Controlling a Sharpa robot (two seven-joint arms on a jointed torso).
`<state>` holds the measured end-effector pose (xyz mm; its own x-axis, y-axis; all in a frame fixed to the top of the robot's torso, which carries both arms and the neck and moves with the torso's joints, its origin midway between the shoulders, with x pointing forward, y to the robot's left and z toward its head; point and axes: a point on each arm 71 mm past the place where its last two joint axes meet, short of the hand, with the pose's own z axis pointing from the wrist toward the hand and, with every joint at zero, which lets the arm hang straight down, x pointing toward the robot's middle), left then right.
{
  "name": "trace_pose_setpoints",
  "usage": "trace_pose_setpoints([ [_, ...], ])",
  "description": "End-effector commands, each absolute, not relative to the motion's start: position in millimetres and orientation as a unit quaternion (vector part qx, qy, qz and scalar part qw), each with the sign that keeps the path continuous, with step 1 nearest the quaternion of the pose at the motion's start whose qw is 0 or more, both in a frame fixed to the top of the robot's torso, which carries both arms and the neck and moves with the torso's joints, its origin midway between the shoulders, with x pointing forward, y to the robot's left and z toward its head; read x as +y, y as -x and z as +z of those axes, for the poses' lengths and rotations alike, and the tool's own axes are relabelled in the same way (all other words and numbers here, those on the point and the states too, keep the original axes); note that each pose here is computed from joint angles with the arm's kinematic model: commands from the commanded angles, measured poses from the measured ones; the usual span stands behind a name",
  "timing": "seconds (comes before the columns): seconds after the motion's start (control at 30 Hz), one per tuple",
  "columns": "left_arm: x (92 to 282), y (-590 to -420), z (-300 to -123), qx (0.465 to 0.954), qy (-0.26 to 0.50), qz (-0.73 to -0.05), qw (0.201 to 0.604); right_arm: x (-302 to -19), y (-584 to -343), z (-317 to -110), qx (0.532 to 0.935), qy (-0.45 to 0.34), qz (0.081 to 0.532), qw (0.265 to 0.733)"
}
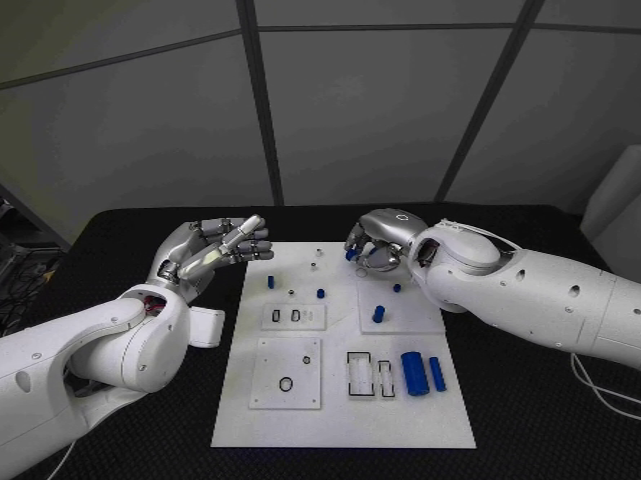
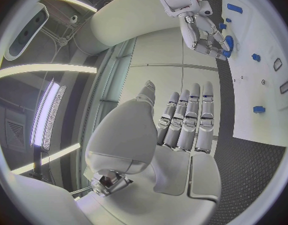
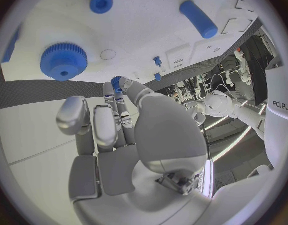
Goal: Assemble the parts on the task board
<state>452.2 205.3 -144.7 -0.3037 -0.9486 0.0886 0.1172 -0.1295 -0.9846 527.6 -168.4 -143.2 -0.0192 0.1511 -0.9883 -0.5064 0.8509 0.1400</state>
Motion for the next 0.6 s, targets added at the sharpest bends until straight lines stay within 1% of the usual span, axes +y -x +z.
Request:
trace_pose_setpoints([
  [0.03,204.1,-452.0,-143.4,0.507,0.405,-0.634,0.422,-166.7,-530.3,-138.3,0.651,0.119,0.245,0.709],
  [0.3,203.1,-451.8,-143.4,0.508,0.405,-0.634,0.42,-154.4,-536.8,-138.6,0.642,0.114,0.247,0.717],
  [0.6,202.1,-451.2,-143.0,0.508,0.404,-0.635,0.419,-140.6,-546.3,-136.2,0.641,0.114,0.246,0.718],
])
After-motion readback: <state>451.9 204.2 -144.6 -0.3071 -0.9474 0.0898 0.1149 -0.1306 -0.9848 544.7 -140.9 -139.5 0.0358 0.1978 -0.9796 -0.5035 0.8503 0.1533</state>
